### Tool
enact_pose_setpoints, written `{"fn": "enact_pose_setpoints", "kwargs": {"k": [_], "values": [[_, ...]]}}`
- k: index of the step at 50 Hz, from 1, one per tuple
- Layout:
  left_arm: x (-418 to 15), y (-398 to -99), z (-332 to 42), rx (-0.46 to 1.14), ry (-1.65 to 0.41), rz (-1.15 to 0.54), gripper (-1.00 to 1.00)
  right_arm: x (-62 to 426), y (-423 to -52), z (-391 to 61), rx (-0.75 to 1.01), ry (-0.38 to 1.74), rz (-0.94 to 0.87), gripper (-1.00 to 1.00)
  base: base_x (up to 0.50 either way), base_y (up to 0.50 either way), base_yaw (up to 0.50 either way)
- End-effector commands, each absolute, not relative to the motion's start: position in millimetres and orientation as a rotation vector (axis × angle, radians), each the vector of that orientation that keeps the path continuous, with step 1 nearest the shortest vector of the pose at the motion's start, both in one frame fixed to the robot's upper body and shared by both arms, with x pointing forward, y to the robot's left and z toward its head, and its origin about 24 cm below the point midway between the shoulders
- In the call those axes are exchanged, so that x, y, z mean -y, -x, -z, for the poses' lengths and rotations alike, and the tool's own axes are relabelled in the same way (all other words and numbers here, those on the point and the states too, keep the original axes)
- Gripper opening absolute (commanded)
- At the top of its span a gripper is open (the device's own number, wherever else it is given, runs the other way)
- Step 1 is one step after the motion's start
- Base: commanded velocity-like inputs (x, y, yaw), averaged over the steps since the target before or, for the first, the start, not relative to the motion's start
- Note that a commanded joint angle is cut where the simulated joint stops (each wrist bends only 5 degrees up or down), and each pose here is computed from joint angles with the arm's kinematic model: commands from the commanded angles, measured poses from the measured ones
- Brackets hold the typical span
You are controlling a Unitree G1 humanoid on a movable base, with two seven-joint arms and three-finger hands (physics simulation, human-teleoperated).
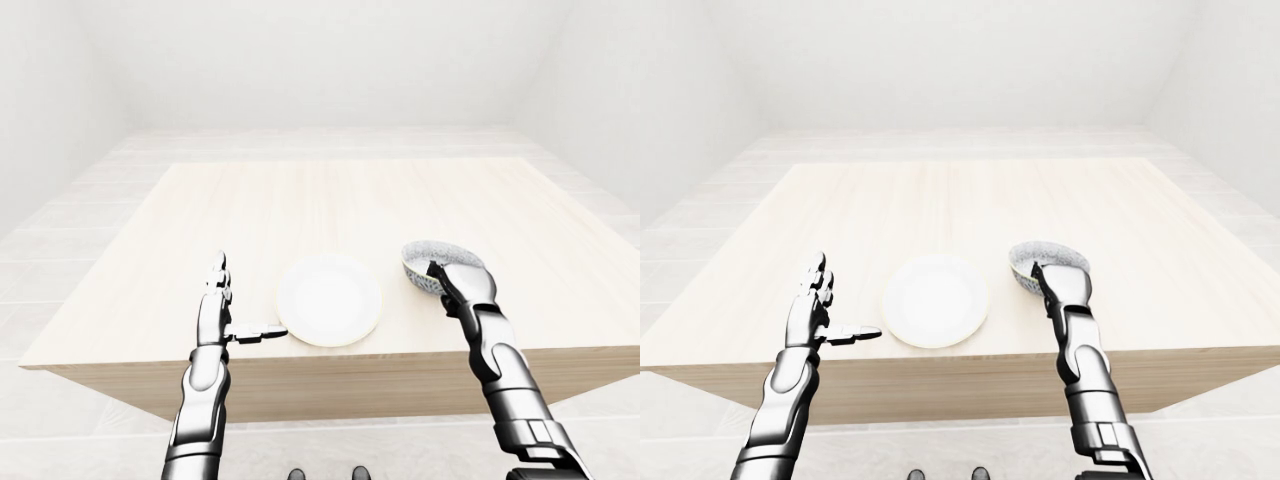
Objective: Put the bowl on the plate.
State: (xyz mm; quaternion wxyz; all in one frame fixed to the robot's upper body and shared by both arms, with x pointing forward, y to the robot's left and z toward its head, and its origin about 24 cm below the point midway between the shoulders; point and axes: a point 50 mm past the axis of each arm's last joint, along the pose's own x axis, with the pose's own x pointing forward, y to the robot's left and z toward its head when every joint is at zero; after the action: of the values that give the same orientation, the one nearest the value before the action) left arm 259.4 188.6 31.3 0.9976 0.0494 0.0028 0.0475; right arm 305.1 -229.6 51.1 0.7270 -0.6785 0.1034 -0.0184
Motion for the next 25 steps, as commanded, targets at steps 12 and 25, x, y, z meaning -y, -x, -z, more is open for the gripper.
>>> {"fn": "enact_pose_setpoints", "kwargs": {"k": [12, 25], "values": [[-189, -261, -33, 0.001, -0.105, -0.098, 1.00, 226, -300, -75, -0.196, 1.591, 0.068, -0.44, 0.00, 0.00, 0.00], [-189, -261, -32, -0.003, -0.104, -0.097, 1.00, 220, -293, -85, -0.181, 1.619, 0.074, -0.47, 0.00, 0.00, 0.00]]}}
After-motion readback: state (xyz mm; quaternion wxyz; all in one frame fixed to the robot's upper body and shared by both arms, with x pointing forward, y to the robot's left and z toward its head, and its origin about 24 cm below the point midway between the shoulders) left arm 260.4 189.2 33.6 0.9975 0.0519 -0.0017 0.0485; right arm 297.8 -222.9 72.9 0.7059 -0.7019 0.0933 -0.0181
